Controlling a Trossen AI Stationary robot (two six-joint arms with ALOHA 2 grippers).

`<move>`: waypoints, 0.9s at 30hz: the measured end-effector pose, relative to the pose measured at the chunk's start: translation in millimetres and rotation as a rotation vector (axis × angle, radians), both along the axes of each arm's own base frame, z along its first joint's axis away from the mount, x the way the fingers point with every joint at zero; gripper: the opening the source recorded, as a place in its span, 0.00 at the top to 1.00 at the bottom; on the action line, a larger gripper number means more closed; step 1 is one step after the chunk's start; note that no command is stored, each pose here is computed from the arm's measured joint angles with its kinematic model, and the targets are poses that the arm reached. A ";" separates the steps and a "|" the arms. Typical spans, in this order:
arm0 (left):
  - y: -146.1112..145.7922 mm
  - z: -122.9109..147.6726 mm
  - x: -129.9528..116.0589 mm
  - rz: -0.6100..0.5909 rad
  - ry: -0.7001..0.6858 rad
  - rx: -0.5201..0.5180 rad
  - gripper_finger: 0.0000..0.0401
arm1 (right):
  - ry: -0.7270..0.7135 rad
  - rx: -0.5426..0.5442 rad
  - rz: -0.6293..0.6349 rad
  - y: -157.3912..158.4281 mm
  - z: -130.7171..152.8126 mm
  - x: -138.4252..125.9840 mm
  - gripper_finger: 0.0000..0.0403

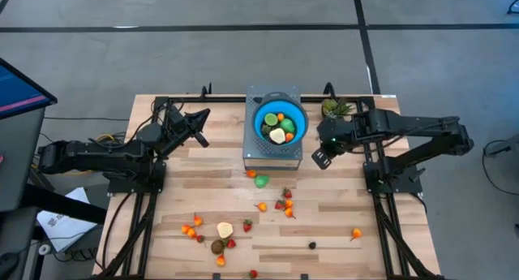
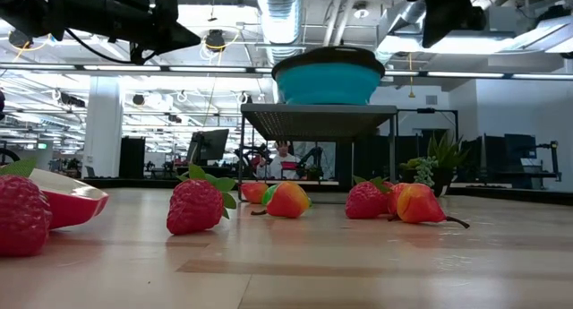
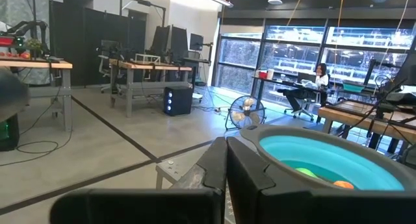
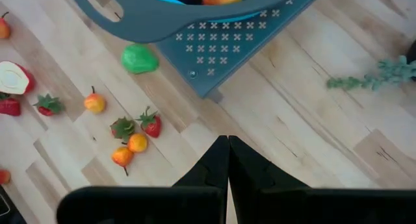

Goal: Pick & Place Fruit
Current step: Put the peach into the strainer bowl

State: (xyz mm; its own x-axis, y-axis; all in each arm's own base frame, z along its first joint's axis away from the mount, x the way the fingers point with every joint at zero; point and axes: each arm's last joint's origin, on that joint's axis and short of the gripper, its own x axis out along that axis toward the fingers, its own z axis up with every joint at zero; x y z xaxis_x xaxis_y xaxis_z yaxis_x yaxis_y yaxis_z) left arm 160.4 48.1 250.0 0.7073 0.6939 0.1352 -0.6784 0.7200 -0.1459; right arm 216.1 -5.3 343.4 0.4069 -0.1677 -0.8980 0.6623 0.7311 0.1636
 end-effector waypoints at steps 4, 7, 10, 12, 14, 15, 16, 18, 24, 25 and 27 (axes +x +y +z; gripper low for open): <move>0.0 0.0 0.0 0.000 0.000 0.000 1.00 | 0.000 0.008 0.002 0.0 -0.1 0.0 1.00; 0.0 0.0 0.0 0.000 0.000 0.000 1.00 | 0.001 0.006 0.007 0.0 -0.1 0.0 1.00; 0.1 0.0 0.0 0.000 0.000 -0.001 1.00 | 0.005 -0.001 0.018 -2.6 -0.1 -0.1 1.00; 0.0 0.0 0.0 0.000 -0.001 -0.001 1.00 | 0.006 -0.002 0.008 -5.7 -0.1 -0.3 1.00; 0.0 0.0 0.0 0.000 -0.002 -0.002 1.00 | 0.007 -0.001 -0.007 -8.8 -0.1 -0.5 1.00; 0.0 0.0 0.0 -0.001 -0.004 -0.004 1.00 | 0.006 0.006 -0.014 -10.2 -0.1 -0.6 1.00; 0.0 0.0 0.0 -0.001 -0.006 -0.006 1.00 | 0.006 0.018 -0.016 -11.1 -0.2 -0.7 1.00; 0.0 0.0 0.0 -0.001 -0.006 -0.006 1.00 | 0.005 0.042 -0.018 -13.1 -0.3 -0.9 1.00; 0.0 0.0 0.0 -0.001 -0.006 -0.006 1.00 | 0.003 0.068 -0.016 -13.8 -0.4 -0.9 1.00; 0.0 0.0 0.0 -0.001 -0.006 -0.006 1.00 | 0.003 0.068 -0.016 -13.7 -0.4 -0.9 1.00; 0.1 0.0 0.0 -0.001 -0.006 -0.006 1.00 | 0.003 0.070 -0.015 -13.6 -0.4 -0.9 1.00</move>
State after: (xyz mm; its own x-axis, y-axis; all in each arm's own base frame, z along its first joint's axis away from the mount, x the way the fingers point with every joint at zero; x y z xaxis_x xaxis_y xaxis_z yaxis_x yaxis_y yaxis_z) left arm 160.4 48.1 250.0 0.7070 0.6941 0.1352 -0.6771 0.7196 -0.1537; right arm 215.2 -18.9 343.0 0.4020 -0.1107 -0.9089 0.6735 0.7082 0.2117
